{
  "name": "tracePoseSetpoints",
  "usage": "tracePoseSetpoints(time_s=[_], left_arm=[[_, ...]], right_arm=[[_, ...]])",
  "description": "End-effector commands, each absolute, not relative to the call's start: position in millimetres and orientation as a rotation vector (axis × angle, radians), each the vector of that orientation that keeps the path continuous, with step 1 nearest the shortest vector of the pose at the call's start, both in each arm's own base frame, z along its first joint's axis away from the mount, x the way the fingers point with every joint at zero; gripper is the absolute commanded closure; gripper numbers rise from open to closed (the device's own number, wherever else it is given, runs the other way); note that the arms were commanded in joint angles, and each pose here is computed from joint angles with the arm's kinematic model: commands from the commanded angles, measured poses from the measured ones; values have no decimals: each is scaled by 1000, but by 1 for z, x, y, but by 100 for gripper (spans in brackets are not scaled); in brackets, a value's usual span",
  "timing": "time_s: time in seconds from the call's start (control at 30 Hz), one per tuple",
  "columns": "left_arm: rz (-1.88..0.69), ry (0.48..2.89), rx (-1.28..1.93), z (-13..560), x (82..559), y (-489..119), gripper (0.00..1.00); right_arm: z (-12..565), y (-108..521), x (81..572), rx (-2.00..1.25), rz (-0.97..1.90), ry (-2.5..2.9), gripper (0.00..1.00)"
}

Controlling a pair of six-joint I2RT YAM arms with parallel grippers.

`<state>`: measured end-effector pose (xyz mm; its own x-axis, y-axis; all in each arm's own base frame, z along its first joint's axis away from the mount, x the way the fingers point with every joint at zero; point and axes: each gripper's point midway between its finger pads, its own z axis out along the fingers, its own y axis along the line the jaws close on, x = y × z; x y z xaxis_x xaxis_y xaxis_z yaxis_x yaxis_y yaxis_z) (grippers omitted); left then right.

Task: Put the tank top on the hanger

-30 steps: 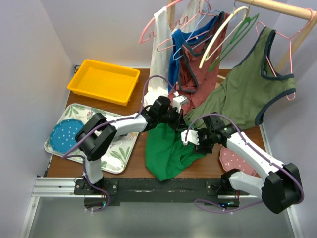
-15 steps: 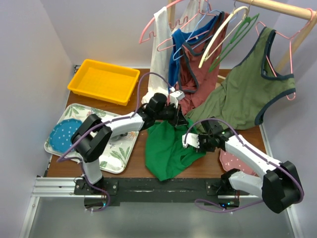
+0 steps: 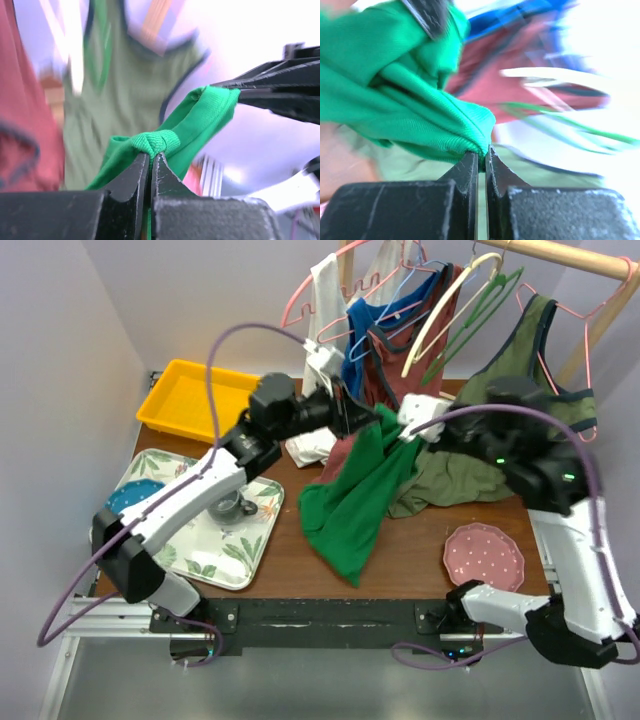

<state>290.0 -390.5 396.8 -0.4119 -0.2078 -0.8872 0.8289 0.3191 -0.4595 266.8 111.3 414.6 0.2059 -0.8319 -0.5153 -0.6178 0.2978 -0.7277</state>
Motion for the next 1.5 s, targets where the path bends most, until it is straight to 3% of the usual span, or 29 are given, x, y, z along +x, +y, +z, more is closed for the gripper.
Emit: tracePoseSetpoints(time_s=[0.0, 0.1, 0.2, 0.3, 0.47, 0.63, 0.67, 0.7, 0.73, 0.77, 0.8, 0.87, 1.0, 1.3, 1.47], left_arm=[[-1295, 1348, 478, 515, 270, -354, 100], [-1250, 1283, 443, 546, 259, -332, 100], [-1185, 1282, 445, 539, 248, -311, 100], [-1188, 1360, 464, 488, 231, -299, 100], [-1331, 1604, 509, 344, 184, -291, 100], [-1455, 1917, 434, 200, 135, -273, 98], [-1464, 1948, 431, 186, 128, -270, 84], [-1464, 1989, 410, 174, 124, -267, 75], [-1449, 2032, 395, 159, 118, -261, 68], [-1446, 2042, 393, 156, 116, -259, 54], [-1434, 2033, 398, 158, 116, -256, 47], [-1393, 2054, 414, 156, 115, -252, 39], [-1315, 2010, 451, 189, 124, -248, 31], [-1170, 1850, 346, 276, 148, -229, 16], [-1154, 1771, 215, 310, 149, -208, 11]], right_arm=[[488, 84, 247, -1248, -345, 1460, 100], [515, 78, 231, -1188, -332, 1415, 100], [473, 86, 217, -1300, -243, 1469, 100], [425, 99, 180, -1454, -72, 1451, 100], [297, 109, 134, -1710, 200, 1551, 97], [217, 112, 114, -1821, 378, 1683, 79], [213, 112, 113, -1812, 390, 1704, 72], [212, 113, 116, -1804, 391, 1711, 57], [213, 113, 118, -1789, 384, 1724, 49], [215, 113, 119, -1776, 379, 1735, 40], [222, 113, 120, -1768, 367, 1727, 26], [227, 109, 122, -1760, 344, 1752, 20], [268, 105, 147, -1564, 225, 1815, 15], [421, 81, 239, -598, 91, 1835, 5], [473, 78, 266, -161, 232, 1807, 7]])
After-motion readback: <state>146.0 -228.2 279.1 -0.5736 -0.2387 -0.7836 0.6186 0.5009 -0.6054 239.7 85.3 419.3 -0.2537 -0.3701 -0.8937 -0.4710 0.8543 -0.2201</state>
